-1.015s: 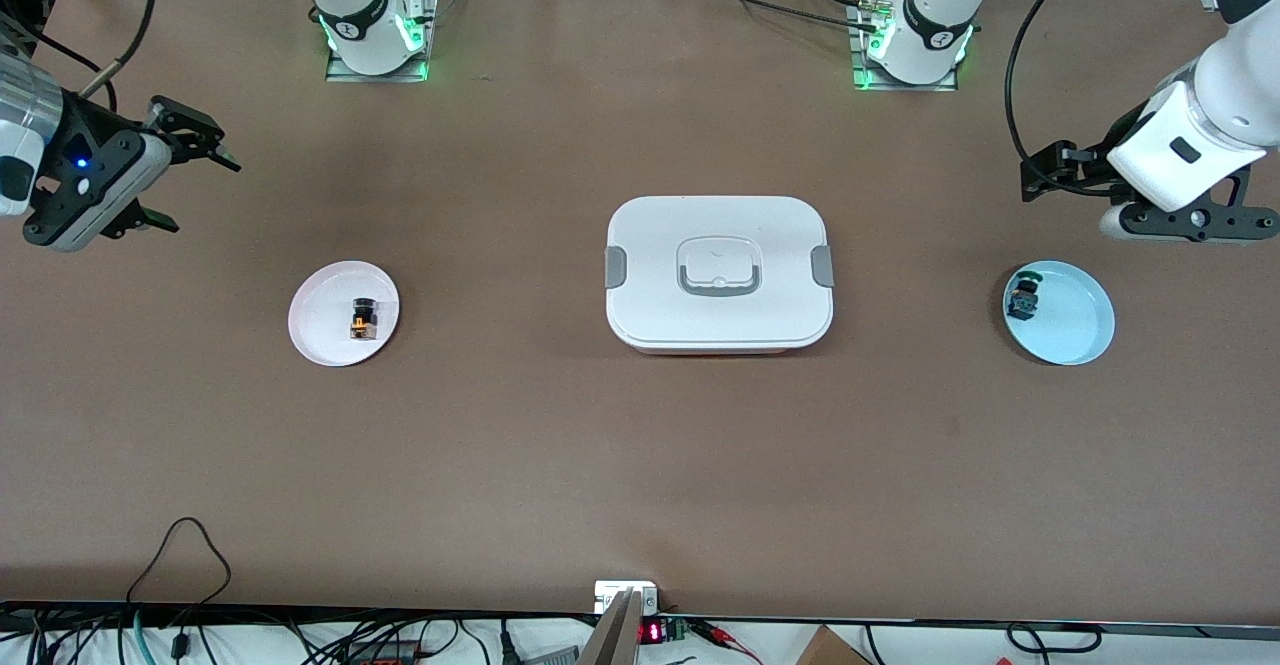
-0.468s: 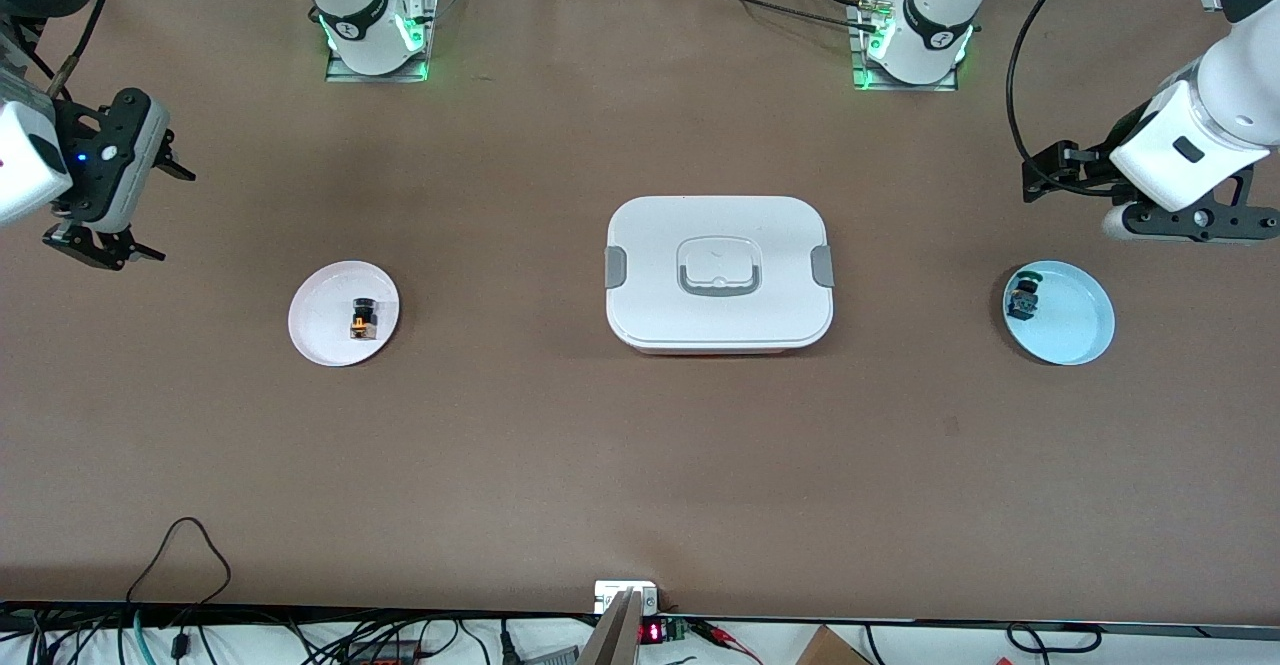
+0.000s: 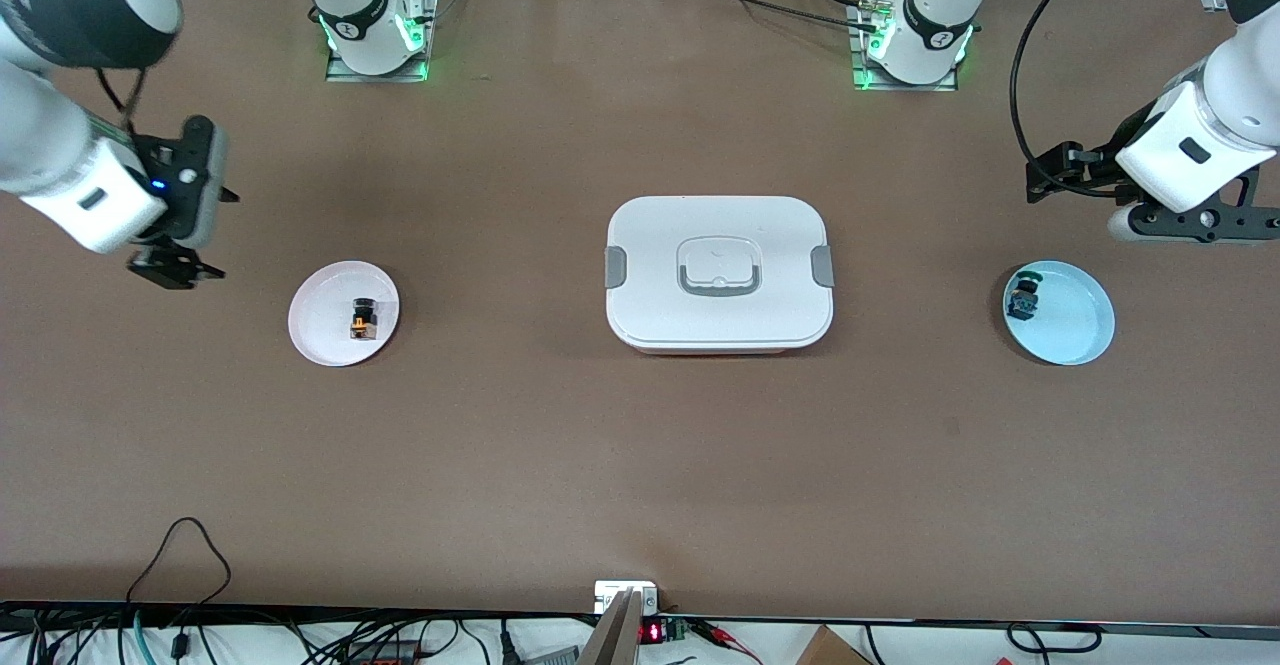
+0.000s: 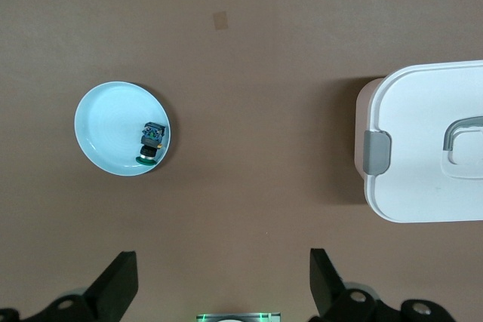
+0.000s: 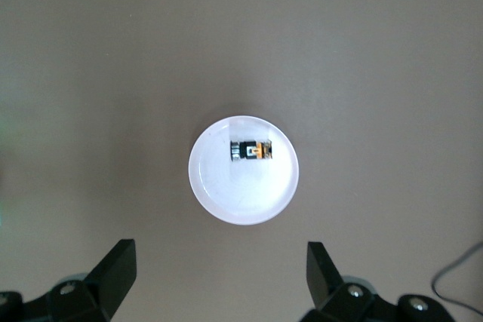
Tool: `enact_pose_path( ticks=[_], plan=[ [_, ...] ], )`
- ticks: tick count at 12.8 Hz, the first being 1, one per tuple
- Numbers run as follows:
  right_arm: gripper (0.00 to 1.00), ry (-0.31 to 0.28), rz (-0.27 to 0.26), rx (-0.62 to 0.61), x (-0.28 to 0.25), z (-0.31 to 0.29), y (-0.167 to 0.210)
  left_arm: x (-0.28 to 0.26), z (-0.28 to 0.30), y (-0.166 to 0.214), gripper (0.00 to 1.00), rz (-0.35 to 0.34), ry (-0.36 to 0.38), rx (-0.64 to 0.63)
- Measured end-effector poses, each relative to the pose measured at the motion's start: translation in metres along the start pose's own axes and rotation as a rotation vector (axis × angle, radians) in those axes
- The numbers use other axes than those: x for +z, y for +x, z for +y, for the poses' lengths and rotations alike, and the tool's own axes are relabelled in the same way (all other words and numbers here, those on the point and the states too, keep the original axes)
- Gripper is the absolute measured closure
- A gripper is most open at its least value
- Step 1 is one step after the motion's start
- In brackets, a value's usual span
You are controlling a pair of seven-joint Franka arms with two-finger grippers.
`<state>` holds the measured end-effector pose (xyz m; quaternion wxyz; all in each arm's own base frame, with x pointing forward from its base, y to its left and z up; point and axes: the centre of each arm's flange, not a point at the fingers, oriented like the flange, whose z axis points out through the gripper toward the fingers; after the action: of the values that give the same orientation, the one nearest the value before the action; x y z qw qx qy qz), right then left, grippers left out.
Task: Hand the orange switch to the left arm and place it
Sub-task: 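Lower the right gripper onto the orange switch and close it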
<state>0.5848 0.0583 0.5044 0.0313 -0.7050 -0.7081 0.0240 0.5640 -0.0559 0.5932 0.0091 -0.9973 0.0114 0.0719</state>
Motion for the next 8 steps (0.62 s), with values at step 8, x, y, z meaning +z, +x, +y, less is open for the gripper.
enact_pose_path(
  ticks=[8],
  plan=[
    [0.00,0.036,-0.004,-0.030,0.214,-0.003,-0.001,-0.001,-0.004,0.001,0.00,0.002,-0.001,-0.007]
  ],
)
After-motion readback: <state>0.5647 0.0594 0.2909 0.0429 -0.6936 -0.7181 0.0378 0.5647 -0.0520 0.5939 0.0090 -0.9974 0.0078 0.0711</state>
